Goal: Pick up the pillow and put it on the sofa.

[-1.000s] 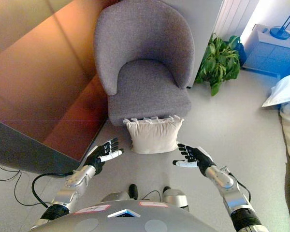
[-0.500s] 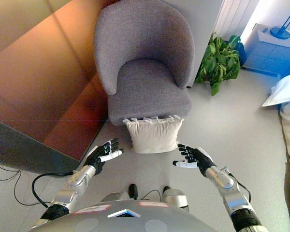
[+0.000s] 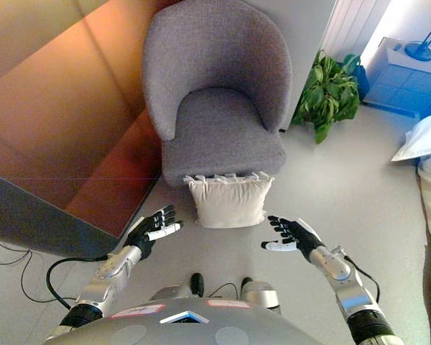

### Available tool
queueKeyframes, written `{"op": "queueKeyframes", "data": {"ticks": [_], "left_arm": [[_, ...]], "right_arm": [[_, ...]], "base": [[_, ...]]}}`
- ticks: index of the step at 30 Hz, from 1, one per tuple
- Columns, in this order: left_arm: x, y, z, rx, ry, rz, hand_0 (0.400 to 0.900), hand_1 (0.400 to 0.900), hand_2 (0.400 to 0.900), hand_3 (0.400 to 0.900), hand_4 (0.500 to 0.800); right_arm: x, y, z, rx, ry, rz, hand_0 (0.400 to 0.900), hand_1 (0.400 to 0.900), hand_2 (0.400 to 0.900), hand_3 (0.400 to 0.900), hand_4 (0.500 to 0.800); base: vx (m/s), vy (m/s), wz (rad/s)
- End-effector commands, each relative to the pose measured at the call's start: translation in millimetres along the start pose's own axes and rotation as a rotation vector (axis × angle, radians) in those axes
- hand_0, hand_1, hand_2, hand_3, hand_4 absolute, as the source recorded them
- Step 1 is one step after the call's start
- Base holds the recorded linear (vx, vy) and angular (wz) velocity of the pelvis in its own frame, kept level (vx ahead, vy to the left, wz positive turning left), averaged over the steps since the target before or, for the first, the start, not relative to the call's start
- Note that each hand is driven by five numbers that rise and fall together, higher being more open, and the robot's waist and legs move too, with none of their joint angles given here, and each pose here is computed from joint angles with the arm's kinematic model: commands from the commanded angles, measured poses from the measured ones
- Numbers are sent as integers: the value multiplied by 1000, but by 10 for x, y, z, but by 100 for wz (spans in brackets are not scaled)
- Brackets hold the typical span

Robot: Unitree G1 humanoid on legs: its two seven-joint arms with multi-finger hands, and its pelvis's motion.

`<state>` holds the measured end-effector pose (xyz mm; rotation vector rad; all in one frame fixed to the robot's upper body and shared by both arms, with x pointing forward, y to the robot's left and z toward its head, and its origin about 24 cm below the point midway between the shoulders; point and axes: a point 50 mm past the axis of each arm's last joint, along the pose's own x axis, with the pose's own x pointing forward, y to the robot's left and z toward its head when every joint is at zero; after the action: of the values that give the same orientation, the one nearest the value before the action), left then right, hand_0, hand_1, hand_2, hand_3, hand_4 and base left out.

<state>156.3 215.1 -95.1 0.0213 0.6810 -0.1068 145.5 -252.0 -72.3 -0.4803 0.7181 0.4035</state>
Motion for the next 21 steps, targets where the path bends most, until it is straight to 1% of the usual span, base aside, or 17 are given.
{"op": "queueKeyframes", "data": {"ticks": [1,7,13,16,18,20,21], "left_arm": [[86,110,480,-23,-201,31,900,900,900,900,800],[116,84,536,-55,-218,33,900,900,900,900,800],[171,32,612,-68,-237,26,900,900,900,900,800],[172,21,583,-63,-229,28,900,900,900,900,800],[190,12,638,-55,-250,37,900,900,900,900,800],[193,20,667,-56,-260,44,900,900,900,900,800],[195,18,654,-77,-258,51,900,900,900,900,800]], "right_arm": [[-22,-331,435,-111,-196,-92,900,900,900,900,800],[-6,-399,514,-102,-221,-114,900,900,900,900,800],[27,-471,575,-84,-240,-158,900,900,900,900,800],[45,-461,581,-92,-244,-159,900,900,900,900,800],[78,-487,637,-116,-256,-172,900,900,900,900,800],[93,-500,661,-123,-259,-176,900,900,900,900,800],[127,-443,705,-122,-275,-156,900,900,900,900,800]], "base": [[14,-116,10],[-43,-114,5],[14,-3,5],[234,81,-23],[186,108,-39],[137,114,-60],[184,179,-61]]}}
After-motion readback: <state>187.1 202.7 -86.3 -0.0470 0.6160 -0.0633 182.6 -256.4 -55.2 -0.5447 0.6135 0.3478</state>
